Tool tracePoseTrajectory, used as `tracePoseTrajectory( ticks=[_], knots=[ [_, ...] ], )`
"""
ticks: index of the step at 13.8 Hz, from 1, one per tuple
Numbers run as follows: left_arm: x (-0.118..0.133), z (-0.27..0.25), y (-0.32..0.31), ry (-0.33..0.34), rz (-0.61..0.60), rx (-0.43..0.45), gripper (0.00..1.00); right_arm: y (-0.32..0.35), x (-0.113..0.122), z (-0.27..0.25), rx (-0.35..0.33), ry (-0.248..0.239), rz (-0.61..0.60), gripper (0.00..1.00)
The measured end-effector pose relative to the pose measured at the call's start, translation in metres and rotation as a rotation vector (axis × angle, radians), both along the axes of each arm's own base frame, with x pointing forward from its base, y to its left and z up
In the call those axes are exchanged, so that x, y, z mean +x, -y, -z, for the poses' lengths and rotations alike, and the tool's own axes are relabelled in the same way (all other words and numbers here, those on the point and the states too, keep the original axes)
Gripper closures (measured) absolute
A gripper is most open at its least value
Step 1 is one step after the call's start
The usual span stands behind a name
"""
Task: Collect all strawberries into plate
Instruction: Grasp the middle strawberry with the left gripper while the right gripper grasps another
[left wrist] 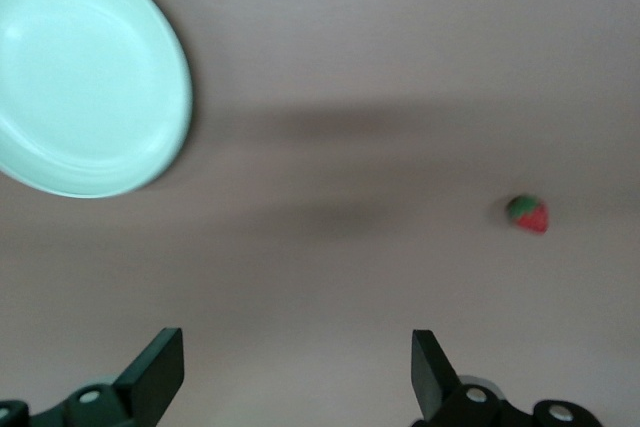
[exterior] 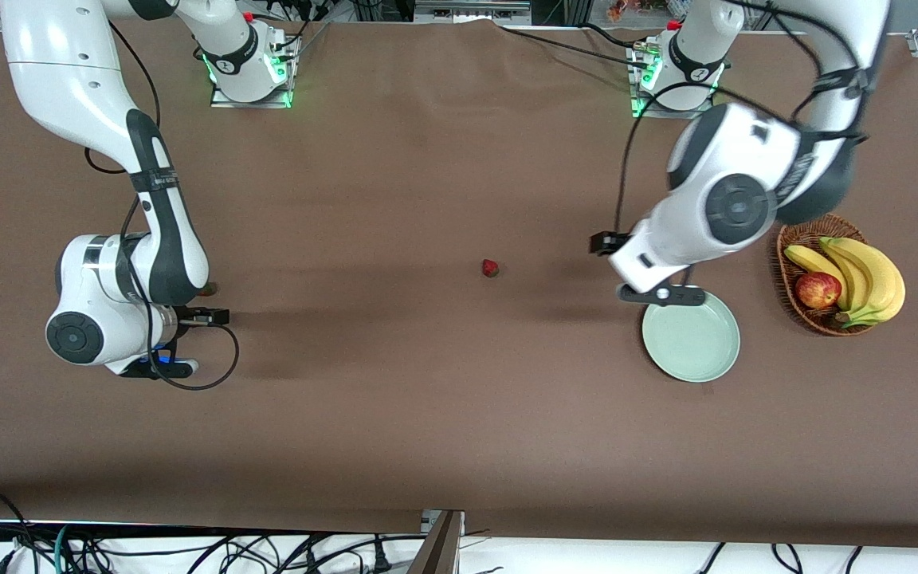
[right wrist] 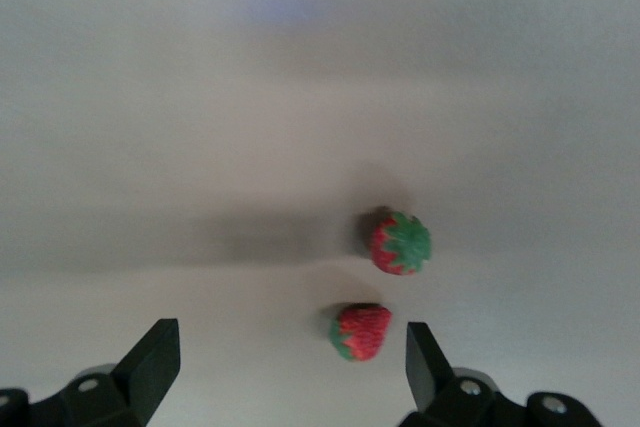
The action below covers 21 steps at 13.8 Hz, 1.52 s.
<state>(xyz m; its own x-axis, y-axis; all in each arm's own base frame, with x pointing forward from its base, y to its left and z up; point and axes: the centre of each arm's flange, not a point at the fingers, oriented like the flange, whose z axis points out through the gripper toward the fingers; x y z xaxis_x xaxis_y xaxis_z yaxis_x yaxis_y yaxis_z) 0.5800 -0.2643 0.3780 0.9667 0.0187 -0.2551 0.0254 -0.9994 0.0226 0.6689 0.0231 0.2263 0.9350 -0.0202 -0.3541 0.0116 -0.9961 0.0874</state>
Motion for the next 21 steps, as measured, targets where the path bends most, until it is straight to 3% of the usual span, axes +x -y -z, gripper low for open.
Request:
tracePoseTrajectory(
  ticks=[5, 10, 13, 15, 17, 19, 21],
  knots=[
    [-0.026, 0.046, 0.095, 0.060, -0.214, 0.024, 0.00, 0.031, -0.021, 0.027, 0.004, -0.041, -0.032, 0.00],
    [-0.049, 0.098, 0.154, 0.085, -0.385, 0.023, 0.00, 0.042, -0.045, 0.046, 0.011, -0.013, -0.035, 0.00],
    [-0.065, 0.132, 0.178, 0.111, -0.397, 0.035, 0.00, 0.042, -0.050, 0.046, 0.013, -0.014, -0.034, 0.01],
    [-0.065, 0.146, 0.182, 0.133, -0.407, 0.023, 0.00, 0.043, -0.051, 0.047, 0.014, -0.015, -0.034, 0.05],
    [-0.069, 0.164, 0.180, 0.139, -0.409, 0.019, 0.00, 0.043, -0.053, 0.049, 0.014, -0.014, -0.034, 0.19],
    [-0.075, 0.183, 0.177, 0.147, -0.414, 0.008, 0.00, 0.043, -0.053, 0.050, 0.014, -0.009, -0.034, 0.24],
    [-0.083, 0.200, 0.173, 0.156, -0.417, -0.004, 0.08, 0.042, -0.054, 0.052, 0.018, -0.007, -0.031, 0.26]
  ],
)
